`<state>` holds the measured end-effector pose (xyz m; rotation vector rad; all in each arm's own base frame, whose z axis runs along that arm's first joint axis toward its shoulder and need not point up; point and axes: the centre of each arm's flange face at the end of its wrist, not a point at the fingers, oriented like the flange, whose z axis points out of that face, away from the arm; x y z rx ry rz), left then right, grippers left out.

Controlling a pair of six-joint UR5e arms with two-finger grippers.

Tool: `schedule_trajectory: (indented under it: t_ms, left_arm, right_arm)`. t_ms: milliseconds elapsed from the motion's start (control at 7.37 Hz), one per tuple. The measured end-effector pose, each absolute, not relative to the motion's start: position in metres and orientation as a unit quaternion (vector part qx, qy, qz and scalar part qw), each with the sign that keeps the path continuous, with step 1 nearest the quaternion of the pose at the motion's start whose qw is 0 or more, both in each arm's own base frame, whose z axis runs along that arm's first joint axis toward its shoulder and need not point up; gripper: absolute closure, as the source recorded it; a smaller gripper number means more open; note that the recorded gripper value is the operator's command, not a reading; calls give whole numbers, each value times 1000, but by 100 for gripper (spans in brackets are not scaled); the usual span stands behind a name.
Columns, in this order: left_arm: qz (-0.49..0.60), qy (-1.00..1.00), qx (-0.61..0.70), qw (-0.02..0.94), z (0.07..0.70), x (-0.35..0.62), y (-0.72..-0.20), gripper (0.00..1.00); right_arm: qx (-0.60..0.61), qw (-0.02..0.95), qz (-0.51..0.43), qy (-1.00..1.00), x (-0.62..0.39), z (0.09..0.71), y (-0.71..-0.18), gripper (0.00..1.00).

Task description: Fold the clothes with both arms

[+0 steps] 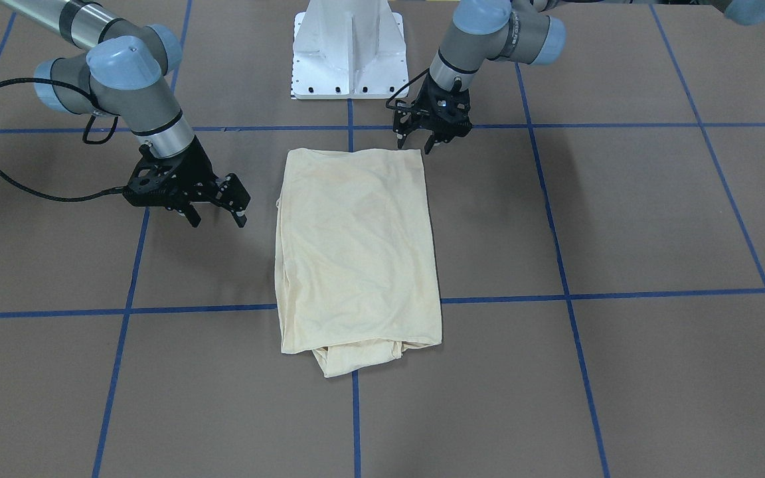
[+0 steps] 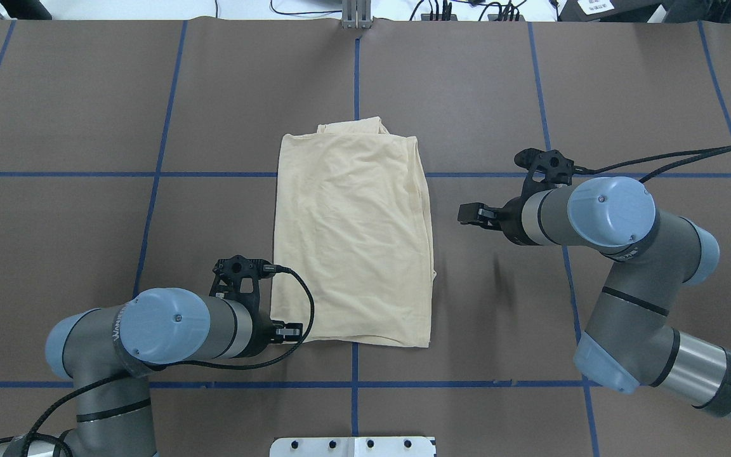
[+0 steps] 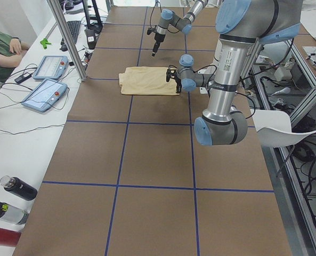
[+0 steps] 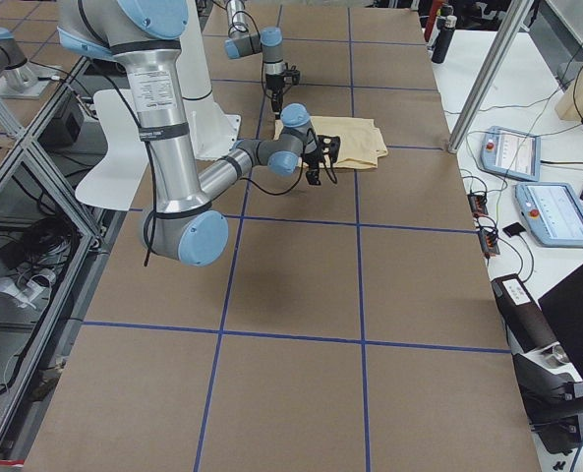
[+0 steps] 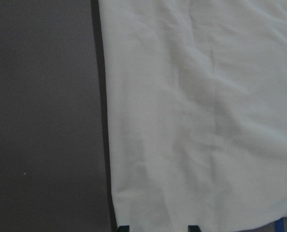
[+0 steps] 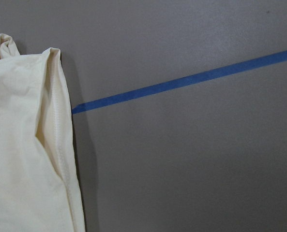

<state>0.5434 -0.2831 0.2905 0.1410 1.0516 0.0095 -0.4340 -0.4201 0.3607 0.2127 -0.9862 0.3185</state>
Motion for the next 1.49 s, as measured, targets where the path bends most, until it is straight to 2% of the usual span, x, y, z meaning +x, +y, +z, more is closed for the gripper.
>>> schedule_trajectory:
  t_ms: [1494]
  left_arm:
    - [3,482,61,874,298,541,-285,55]
  right_arm:
    - [101,864,151,-470,-434,362,-419,0]
